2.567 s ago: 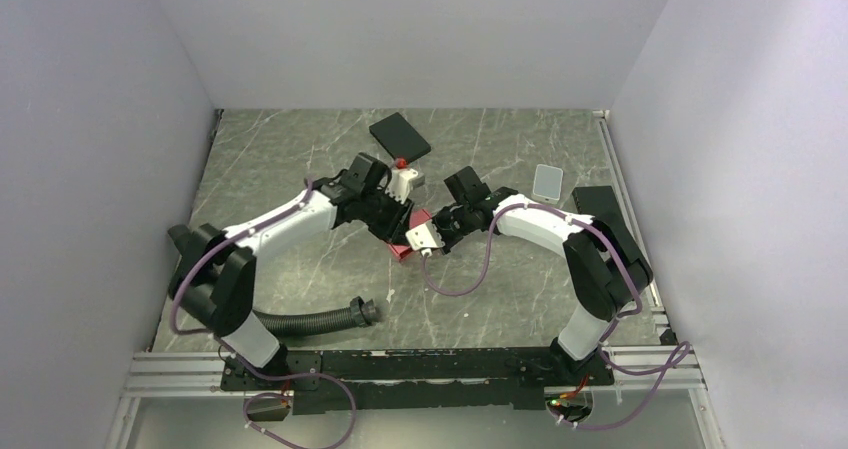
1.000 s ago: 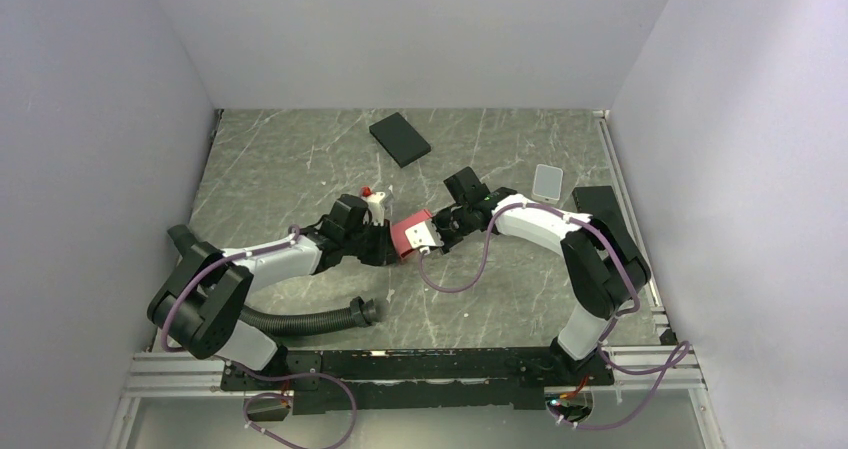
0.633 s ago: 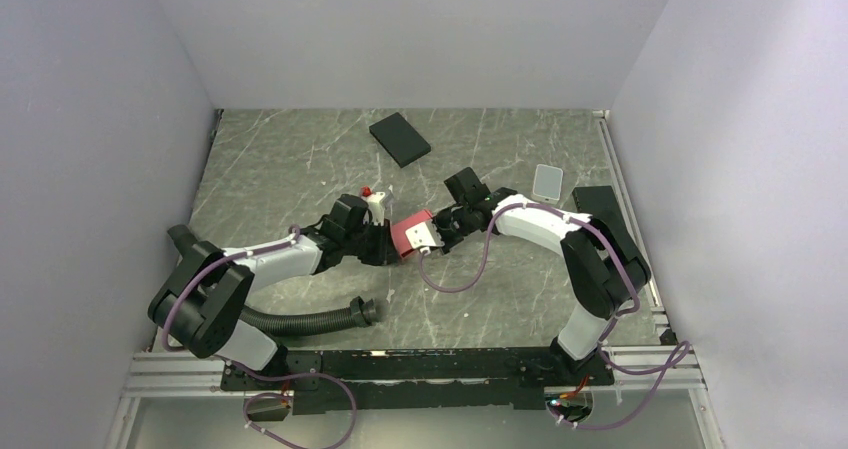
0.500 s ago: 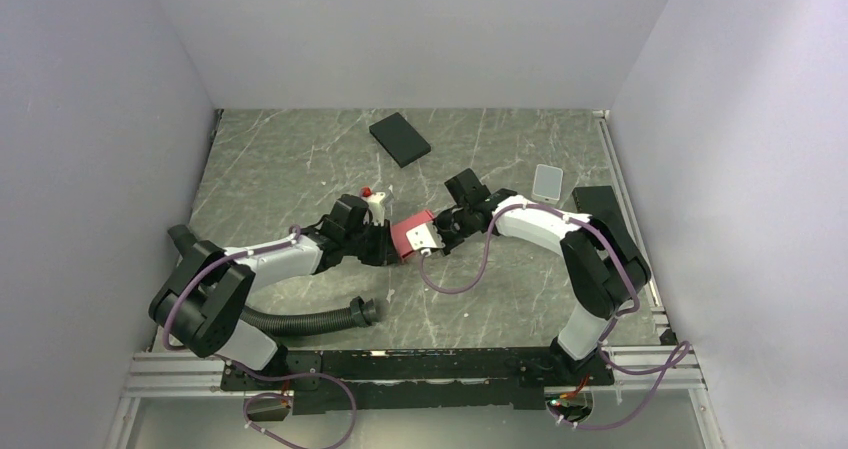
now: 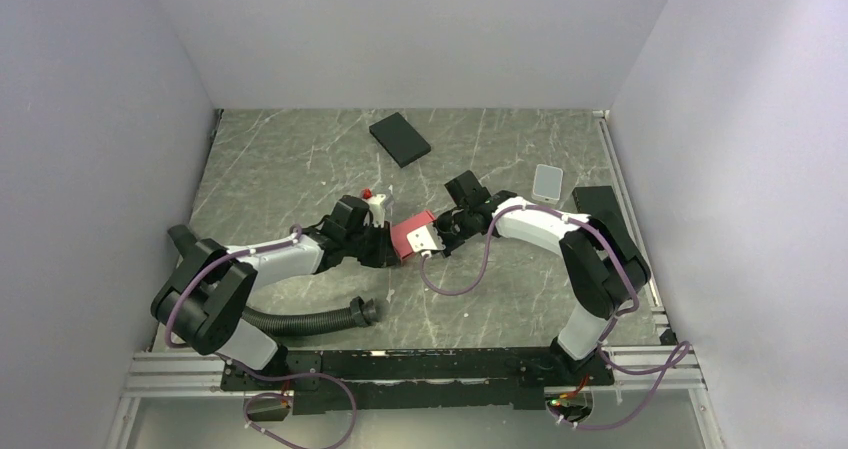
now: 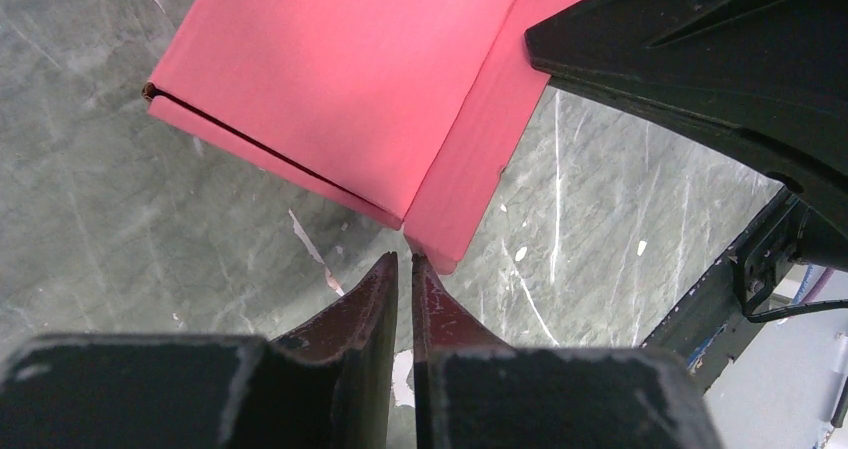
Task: Fold the paper box
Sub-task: Close the paper box at the center of the board.
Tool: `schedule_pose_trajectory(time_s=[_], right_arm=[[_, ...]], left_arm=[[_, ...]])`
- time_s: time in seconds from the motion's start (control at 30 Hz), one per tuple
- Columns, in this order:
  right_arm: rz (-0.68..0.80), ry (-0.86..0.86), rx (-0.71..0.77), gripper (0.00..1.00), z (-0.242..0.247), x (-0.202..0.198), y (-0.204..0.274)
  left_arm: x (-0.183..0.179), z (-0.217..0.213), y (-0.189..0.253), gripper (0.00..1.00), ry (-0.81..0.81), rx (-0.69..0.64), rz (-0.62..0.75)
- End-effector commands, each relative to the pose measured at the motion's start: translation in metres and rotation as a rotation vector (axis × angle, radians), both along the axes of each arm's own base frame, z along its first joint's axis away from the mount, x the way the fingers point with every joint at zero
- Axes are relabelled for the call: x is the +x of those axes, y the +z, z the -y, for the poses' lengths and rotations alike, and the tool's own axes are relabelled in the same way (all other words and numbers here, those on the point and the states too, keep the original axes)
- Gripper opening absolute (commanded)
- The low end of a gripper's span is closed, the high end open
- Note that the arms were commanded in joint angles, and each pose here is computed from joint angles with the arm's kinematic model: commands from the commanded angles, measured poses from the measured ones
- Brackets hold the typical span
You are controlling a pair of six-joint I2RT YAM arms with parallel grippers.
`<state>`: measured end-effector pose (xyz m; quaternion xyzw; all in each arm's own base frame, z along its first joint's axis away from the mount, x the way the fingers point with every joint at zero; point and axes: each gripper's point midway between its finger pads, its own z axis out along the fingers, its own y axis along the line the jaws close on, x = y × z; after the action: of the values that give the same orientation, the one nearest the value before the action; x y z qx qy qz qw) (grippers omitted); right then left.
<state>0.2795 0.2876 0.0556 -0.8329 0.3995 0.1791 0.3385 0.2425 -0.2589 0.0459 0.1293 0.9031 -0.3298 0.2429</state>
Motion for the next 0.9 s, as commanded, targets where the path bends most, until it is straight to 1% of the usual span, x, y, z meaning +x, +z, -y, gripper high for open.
schedule_pose_trajectory(time_s=[0.0,0.33,0.57,0.87], right_arm=[[-0.028,0.015,-0.015,0.00,0.001,-0.009,-0.010],[-0.034,0.021,-0.017,0.00,-0.001,-0.011,-0.011],[-0.046,0.025,0.011,0.00,-0.006,-0.012,0.000],[-0.046,0.029,0.010,0.00,-0.006,-0.012,0.007]], left_arm=[[0.008,0.007,0.010,0.15,-0.014,-0.027,0.028],[0.008,0.009,0.008,0.15,-0.017,-0.031,0.022],[0.009,0.011,0.016,0.16,-0.024,-0.050,0.036],[0.010,0.013,0.020,0.16,-0.029,-0.059,0.039]])
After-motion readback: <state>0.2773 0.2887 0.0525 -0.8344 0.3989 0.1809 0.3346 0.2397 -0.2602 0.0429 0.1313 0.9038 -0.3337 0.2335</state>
